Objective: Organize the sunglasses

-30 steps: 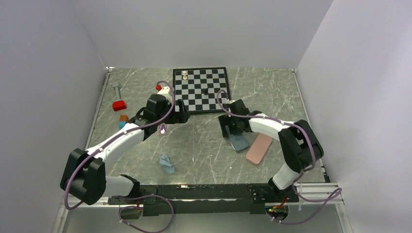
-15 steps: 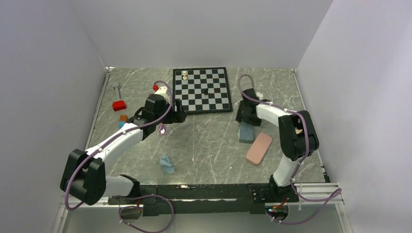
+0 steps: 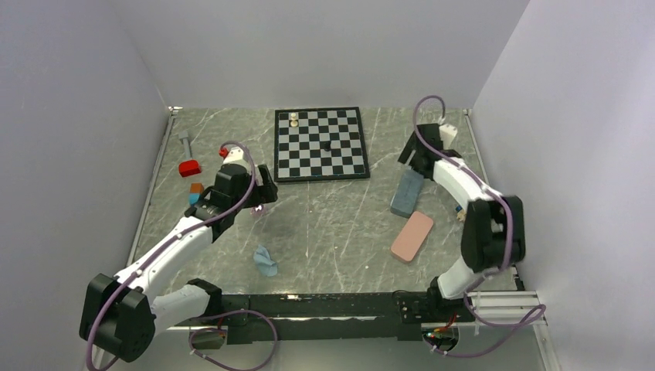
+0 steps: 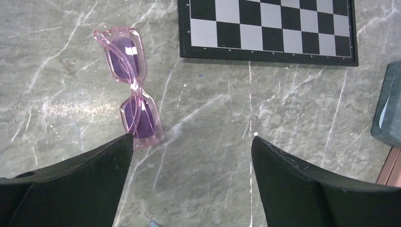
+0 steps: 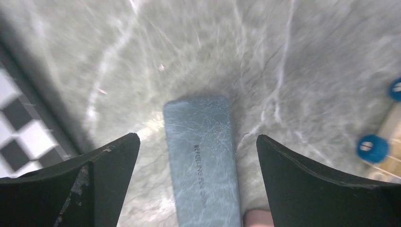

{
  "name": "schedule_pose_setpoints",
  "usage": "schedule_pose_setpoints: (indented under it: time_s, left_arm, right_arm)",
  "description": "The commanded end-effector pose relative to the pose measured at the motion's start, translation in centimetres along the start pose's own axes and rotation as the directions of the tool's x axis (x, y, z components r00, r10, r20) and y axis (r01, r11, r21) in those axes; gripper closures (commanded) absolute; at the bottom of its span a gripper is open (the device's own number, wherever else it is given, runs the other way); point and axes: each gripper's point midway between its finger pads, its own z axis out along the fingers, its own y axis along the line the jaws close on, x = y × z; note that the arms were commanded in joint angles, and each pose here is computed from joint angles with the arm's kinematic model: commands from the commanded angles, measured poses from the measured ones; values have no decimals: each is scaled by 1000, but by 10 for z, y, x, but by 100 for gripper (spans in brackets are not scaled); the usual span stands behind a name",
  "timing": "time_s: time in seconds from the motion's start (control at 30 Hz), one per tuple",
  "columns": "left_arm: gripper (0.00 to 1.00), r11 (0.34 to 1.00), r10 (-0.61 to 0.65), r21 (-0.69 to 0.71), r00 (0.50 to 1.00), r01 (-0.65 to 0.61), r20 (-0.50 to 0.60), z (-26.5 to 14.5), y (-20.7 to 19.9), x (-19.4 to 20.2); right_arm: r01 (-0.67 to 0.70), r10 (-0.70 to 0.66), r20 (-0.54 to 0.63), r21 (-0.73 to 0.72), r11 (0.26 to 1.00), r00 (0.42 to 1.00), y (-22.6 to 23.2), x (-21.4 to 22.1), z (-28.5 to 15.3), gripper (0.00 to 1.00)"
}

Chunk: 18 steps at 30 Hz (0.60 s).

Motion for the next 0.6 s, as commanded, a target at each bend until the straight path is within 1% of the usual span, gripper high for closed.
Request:
schedule_pose_setpoints:
  time_s: [0.0,0.07,0.1,0.17,0.2,0.23,0.3,0.4,0.47,0.57]
  left_arm:
    - [1,996,-89,42,990,85,113,-3,-7,-25]
    - [1,991,-108,86,988,99,112,0,-14,-25]
    - [1,990,-109,101,989,99,101,3,-17,-22]
    - [1,988,-123,105,989,114,80,8,-19,-20]
    - [1,988,-127,101,990,120,68,9,-19,-17]
    - [1,987,-130,104,990,124,54,9,-20,-15]
    - [1,985,-126,123,991,120,41,7,-22,-12]
    - [1,988,-121,102,991,115,60,4,-16,-11]
    - [1,991,-117,78,990,111,78,1,-10,-14]
    - [1,992,-110,76,990,104,89,-2,-9,-16]
  right_arm:
    - [-114,105,278,16,993,955,-25,-73,-77,0]
    - [-153,155,273,-28,988,949,-30,-64,-91,0]
    - [-152,163,250,-63,986,954,-29,-55,-96,0]
    - [-85,111,167,-155,984,980,-20,-30,-101,0]
    - [-65,83,103,-166,984,991,-22,-11,-102,0]
    - [-63,70,41,-151,986,997,-28,6,-103,0]
    - [-80,76,-63,-54,995,995,-50,37,-104,0]
    - [-98,114,-163,104,990,980,-83,74,-110,0]
    - [-96,122,-224,123,988,967,-90,97,-111,0]
    - [-118,135,-292,75,990,947,-86,125,-107,0]
